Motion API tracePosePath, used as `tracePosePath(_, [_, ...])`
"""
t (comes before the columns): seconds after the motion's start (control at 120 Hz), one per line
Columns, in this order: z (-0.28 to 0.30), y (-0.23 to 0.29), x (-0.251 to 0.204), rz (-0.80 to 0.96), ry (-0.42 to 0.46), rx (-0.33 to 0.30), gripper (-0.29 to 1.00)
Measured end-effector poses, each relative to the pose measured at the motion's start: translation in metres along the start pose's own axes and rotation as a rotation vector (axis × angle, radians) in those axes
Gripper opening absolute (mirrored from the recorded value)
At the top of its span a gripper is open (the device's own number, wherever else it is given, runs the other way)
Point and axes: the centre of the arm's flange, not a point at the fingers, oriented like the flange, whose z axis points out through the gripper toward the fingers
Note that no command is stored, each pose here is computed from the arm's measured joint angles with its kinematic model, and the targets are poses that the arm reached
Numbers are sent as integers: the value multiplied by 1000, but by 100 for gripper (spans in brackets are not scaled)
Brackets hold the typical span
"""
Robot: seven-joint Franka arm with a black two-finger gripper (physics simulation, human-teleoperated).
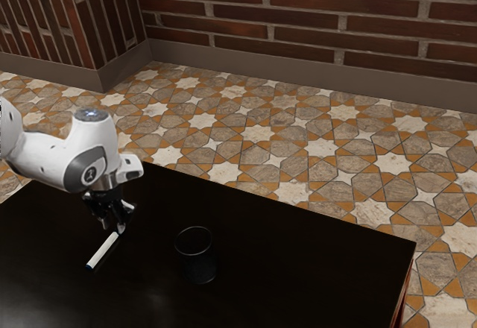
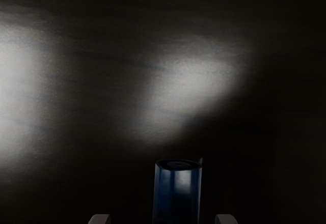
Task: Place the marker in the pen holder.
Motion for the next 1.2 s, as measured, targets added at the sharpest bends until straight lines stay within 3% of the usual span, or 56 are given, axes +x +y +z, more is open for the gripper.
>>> tracePosePath(0.258, [16,3,-2,-2,-27,5,21])
tracePosePath(0.533, [10,2,-1,-3,-22,8,-2])
tracePosePath(0.692, [-64,12,-2,11,98,-11,-6])
tracePosePath(0.858, [-140,58,-14,96,222,-40,-8])
tracePosePath(1.2, [-213,154,-43,245,325,-90,-8])
